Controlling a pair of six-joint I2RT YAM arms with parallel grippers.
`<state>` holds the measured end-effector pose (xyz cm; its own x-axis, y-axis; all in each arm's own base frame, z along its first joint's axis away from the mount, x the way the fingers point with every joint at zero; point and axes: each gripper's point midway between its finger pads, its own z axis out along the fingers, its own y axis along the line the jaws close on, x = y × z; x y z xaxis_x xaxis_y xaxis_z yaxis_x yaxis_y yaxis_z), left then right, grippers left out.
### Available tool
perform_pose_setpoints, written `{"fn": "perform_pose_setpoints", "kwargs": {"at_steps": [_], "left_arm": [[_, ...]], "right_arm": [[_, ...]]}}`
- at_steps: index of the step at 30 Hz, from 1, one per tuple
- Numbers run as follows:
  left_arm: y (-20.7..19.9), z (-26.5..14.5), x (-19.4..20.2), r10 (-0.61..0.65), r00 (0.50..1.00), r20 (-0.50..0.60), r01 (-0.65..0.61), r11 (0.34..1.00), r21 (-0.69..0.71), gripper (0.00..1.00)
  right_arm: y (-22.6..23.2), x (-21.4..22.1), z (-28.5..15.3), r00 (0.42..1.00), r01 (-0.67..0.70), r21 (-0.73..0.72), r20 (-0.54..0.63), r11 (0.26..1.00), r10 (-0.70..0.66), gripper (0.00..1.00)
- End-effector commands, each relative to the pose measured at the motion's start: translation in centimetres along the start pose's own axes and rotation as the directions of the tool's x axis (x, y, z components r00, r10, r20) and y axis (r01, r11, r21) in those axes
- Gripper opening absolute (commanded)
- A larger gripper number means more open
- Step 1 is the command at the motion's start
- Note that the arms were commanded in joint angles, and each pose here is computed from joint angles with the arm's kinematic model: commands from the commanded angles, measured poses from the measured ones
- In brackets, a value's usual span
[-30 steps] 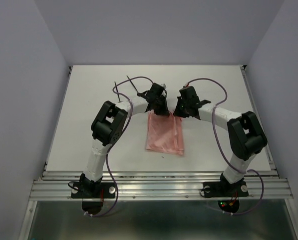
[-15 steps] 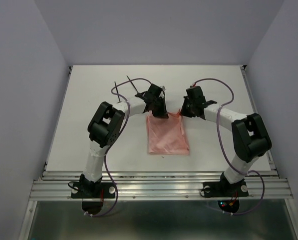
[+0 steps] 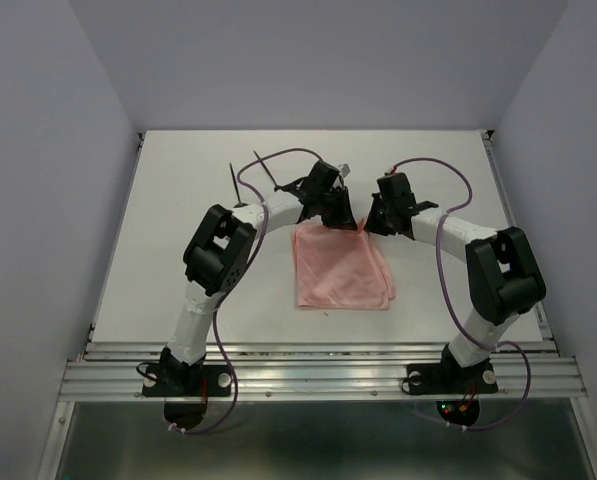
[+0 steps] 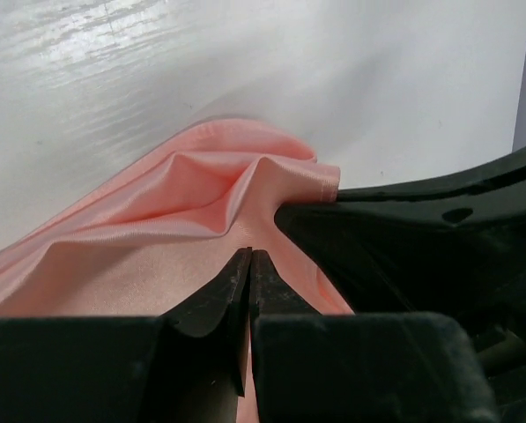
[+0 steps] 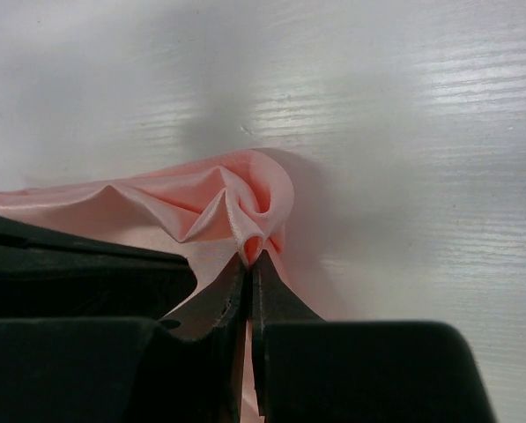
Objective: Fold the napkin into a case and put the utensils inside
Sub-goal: Fold the 2/3-rectangle-folded napkin at the center of the board.
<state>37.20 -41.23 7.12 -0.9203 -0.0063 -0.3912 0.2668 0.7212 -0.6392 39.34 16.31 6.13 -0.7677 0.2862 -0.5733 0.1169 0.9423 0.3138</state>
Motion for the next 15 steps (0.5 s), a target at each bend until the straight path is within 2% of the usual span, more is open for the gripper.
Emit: {"fn": "perform_pose_setpoints", "kwargs": {"at_steps": [1,15], "left_arm": [[-1.1,1.2,-1.5,-0.005,1.000,0.020,0.005,0.999,0.033,0.12],[0.9,2.6,-3.4,-0.051,0.997,0.058,0.053,0.998,-0.031,0.11]], "right_arm": [[0.7,-1.2,-1.1,0.999,0.008,-0.034,0.039,0.999,-0.007,0.01],[1.4,-0.8,-1.2,1.000,0.017,-0.073,0.018,0.997,-0.015,0.01]]}}
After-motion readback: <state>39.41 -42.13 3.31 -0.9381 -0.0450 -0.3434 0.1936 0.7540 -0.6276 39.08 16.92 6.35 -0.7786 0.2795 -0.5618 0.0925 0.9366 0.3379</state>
